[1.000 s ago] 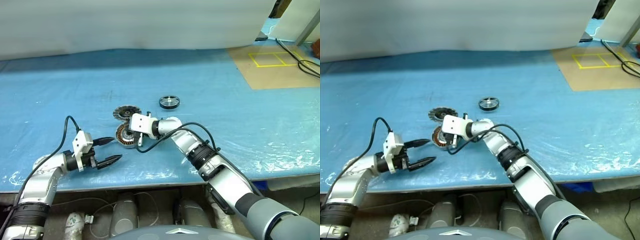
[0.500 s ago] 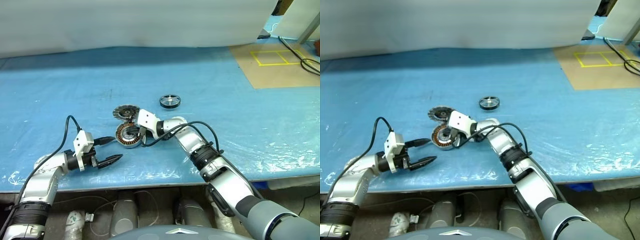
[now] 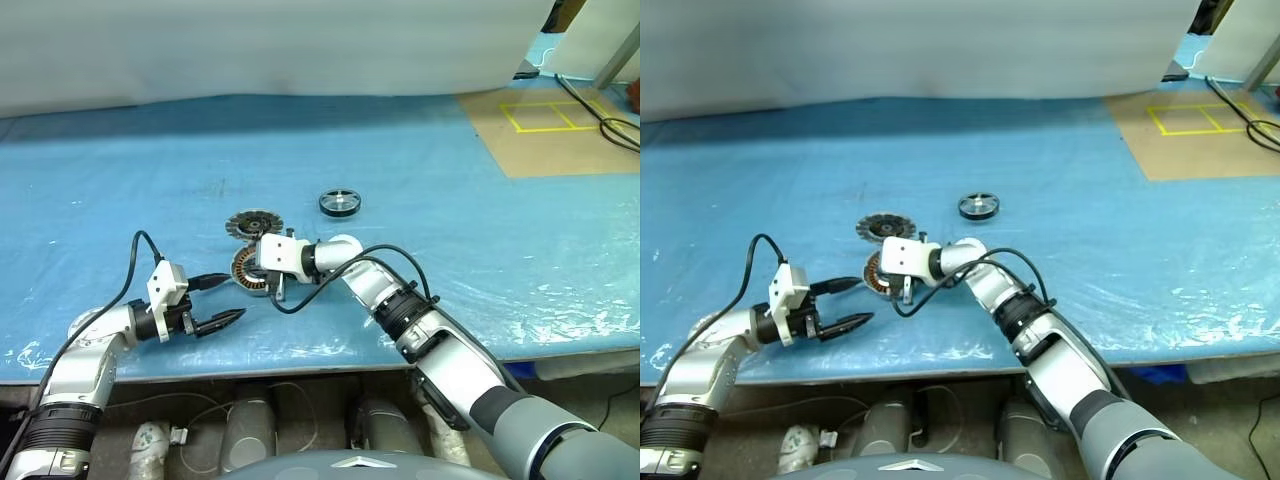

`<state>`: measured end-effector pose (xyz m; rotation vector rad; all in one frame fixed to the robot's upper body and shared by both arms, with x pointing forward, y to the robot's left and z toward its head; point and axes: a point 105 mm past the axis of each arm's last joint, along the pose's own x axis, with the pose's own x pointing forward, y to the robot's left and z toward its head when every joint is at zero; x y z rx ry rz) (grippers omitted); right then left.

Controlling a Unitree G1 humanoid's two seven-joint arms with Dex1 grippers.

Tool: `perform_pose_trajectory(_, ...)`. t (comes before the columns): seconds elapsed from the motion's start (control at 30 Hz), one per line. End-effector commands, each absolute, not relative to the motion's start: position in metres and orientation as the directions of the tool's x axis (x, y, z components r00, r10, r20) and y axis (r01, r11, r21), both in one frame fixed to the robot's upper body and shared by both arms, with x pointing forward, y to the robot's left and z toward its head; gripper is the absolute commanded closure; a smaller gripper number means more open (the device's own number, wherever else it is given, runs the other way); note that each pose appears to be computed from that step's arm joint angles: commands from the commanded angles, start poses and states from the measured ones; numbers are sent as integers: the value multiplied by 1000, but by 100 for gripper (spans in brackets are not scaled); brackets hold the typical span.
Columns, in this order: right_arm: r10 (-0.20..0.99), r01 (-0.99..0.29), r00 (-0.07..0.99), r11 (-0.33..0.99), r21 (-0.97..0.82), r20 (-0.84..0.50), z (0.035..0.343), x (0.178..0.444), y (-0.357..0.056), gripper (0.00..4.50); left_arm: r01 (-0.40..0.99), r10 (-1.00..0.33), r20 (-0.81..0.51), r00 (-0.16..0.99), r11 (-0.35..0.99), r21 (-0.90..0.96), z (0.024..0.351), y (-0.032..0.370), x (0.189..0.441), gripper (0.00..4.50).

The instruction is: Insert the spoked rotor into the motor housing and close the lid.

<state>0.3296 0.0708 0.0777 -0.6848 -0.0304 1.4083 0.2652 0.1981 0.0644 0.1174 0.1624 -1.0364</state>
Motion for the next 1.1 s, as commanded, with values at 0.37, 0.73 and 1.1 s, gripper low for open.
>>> perform_pose_trajectory(0.37,863,-963,270,247,-109,-427,55,352,28,449,871,-854,-178,489,489,47,70,195,265,26)
perform_pose_trajectory(0.73,931,-964,264,266,-27,-252,89,343,37,449,875,-857,-180,482,481,52,72,195,269,26)
perform_pose_trajectory(1.1,969,-975,221,220,-24,-111,145,332,29,449,873,-858,-169,486,484,54,74,195,268,26)
